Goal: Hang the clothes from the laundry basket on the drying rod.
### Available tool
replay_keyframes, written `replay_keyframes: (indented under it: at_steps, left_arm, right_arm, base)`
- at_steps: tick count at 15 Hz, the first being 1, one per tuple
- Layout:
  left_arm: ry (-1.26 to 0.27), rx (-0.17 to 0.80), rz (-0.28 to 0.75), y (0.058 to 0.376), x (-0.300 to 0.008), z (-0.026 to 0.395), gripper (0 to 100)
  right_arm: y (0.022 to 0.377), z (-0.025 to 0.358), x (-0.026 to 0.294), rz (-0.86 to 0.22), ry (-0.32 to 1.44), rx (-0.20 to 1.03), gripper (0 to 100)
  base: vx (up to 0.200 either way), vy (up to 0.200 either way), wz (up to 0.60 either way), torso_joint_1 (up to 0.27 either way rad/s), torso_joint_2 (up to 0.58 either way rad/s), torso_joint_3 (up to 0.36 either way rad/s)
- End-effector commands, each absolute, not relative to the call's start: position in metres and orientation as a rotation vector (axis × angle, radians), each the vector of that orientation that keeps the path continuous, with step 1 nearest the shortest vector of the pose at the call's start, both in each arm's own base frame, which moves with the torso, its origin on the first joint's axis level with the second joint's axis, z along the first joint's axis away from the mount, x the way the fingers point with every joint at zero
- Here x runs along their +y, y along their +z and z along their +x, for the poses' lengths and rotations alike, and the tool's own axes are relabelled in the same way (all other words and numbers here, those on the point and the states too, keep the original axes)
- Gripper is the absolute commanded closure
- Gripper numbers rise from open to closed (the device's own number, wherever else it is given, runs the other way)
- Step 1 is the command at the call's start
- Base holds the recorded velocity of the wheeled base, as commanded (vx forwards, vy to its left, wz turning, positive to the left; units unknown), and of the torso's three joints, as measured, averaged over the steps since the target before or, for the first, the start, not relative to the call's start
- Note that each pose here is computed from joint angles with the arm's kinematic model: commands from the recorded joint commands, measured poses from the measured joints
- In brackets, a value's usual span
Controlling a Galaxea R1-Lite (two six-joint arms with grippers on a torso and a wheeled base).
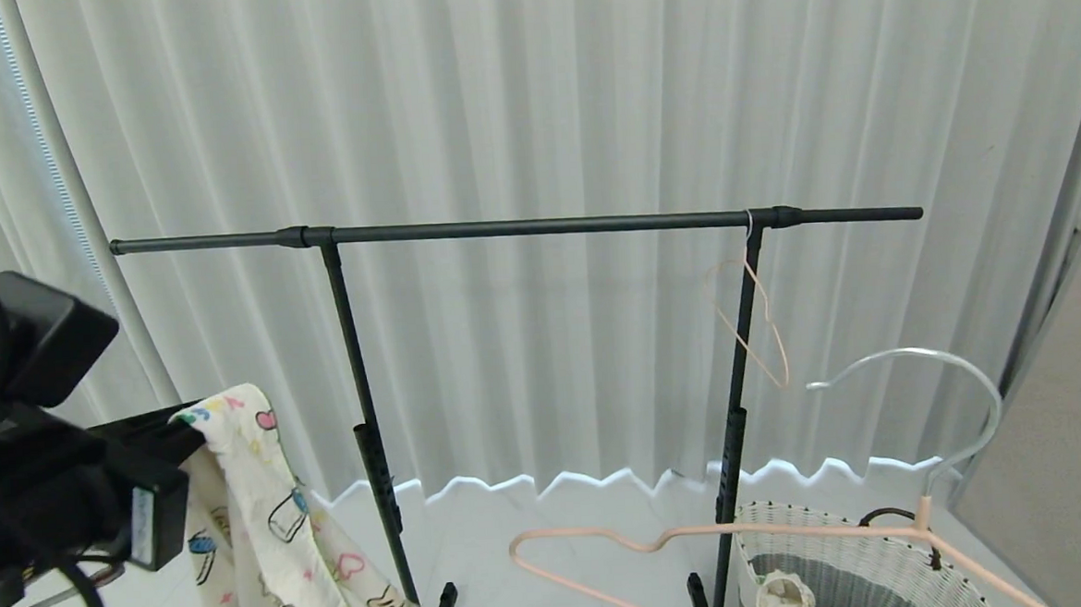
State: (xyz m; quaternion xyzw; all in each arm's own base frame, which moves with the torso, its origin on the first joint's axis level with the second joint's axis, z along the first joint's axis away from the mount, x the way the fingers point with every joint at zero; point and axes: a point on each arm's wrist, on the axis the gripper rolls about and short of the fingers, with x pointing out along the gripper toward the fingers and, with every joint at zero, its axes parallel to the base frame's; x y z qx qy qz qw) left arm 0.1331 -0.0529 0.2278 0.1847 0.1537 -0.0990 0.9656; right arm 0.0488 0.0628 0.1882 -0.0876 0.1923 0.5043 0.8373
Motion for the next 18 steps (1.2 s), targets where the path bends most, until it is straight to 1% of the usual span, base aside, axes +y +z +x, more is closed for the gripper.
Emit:
replay_keyframes:
  at_steps: [1,3,5,6,8,10,14,16,18]
  left_arm:
    - [-0.157,0.402,0.271,0.225,-0.084,0.177,100]
    - [-0.114,0.428,0.218,0.221,-0.108,0.192,100]
    - [-0.086,0.432,0.175,0.219,-0.131,0.201,100]
    - [-0.066,0.433,0.172,0.218,-0.137,0.204,100]
    - [-0.033,0.432,0.182,0.216,-0.141,0.208,100]
    - [-0.032,0.426,0.162,0.218,-0.141,0.209,100]
    - [-0.024,0.422,0.099,0.219,-0.146,0.209,100]
    - [-0.010,0.423,0.103,0.218,-0.146,0.210,100]
    - [-0.002,0.423,0.105,0.217,-0.147,0.210,100]
  right_arm:
    - [0.190,0.052,0.073,-0.194,1.105,0.441,100]
    - [0.196,0.058,0.081,-0.185,1.108,0.451,100]
    - [0.200,0.066,0.091,-0.173,1.100,0.465,100]
    - [0.199,0.071,0.097,-0.167,1.086,0.467,100]
    - [0.196,0.084,0.110,-0.157,1.024,0.475,100]
    - [0.193,0.090,0.117,-0.157,0.987,0.491,100]
    - [0.202,0.094,0.137,-0.087,1.015,0.488,100]
    - [0.204,0.099,0.144,-0.066,1.017,0.464,100]
    - [0.203,0.103,0.150,-0.070,0.996,0.456,100]
  base:
    - [0.000,0.000,0.00,0.000,0.00,0.000]
    - [0.000,0.000,0.00,0.000,0.00,0.000]
    - [0.000,0.000,0.00,0.000,0.00,0.000]
    - [0.000,0.000,0.00,0.000,0.00,0.000]
    - [0.000,0.000,0.00,0.000,0.00,0.000]
    - [0.000,0.000,0.00,0.000,0.00,0.000]
    - [0.000,0.000,0.00,0.000,0.00,0.000]
    - [0.000,0.000,0.00,0.000,0.00,0.000]
    - [0.000,0.000,0.00,0.000,0.00,0.000]
